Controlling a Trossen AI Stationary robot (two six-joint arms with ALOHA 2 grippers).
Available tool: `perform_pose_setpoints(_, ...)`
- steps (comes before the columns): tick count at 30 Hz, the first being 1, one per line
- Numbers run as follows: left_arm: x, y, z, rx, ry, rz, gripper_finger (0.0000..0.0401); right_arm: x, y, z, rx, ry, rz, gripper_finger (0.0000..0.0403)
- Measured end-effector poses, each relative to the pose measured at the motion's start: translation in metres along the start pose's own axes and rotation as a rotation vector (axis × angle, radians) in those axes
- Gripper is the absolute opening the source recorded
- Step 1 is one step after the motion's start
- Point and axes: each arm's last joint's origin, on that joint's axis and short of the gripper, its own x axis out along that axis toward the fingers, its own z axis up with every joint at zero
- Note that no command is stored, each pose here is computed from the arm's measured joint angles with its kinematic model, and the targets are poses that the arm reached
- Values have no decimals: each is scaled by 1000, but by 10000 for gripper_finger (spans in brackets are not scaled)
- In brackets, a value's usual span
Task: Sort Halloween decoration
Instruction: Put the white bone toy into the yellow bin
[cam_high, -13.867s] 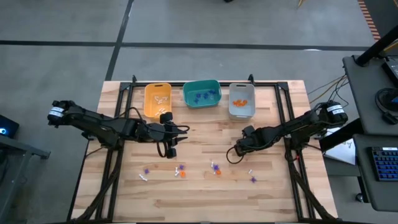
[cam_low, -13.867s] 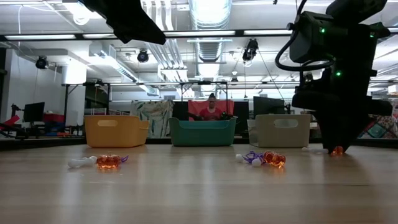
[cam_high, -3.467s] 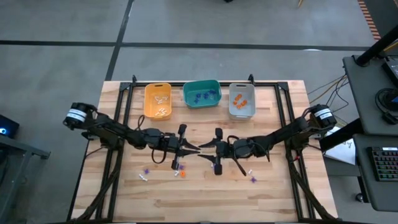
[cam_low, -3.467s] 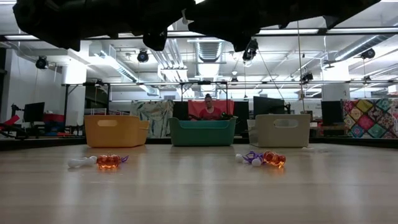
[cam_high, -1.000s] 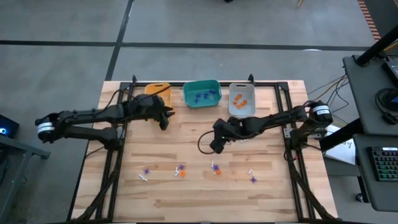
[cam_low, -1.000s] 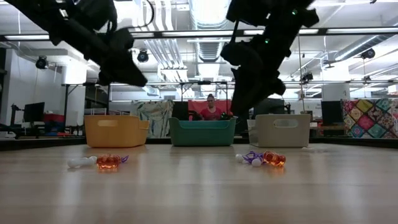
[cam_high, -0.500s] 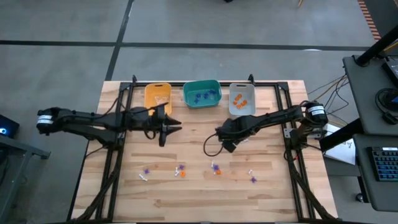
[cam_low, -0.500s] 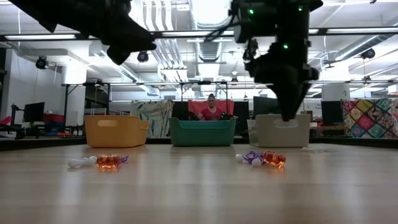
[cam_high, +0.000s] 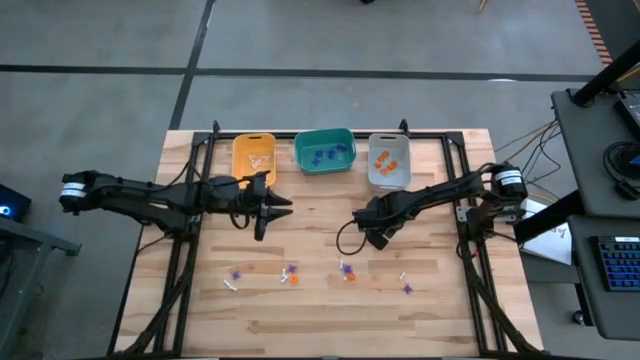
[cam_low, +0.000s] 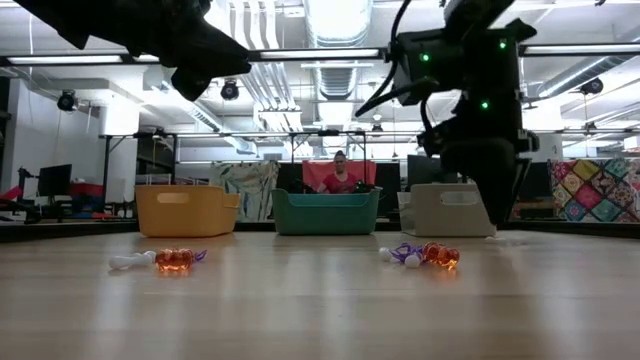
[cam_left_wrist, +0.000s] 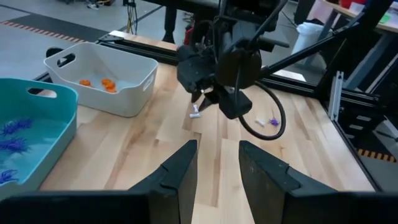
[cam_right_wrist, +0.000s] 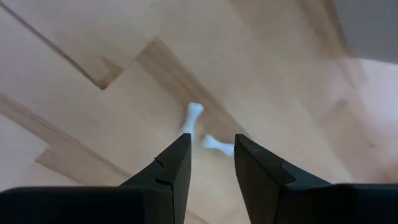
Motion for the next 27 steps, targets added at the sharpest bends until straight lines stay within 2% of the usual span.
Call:
perform_pose_setpoints(8, 0, 0, 1, 2, -8, -2, 101, 14, 2, -2, -19, -32, 48, 114)
perform_pose_setpoints(17, 0, -1, 2, 2, -22, -5, 101, 26, -1, -1, -25, -59, 75, 96)
perform_pose_setpoints(27, 0, -1, 2, 5, -42, -10, 101, 28, 1, 0, -75, -89, 106, 15)
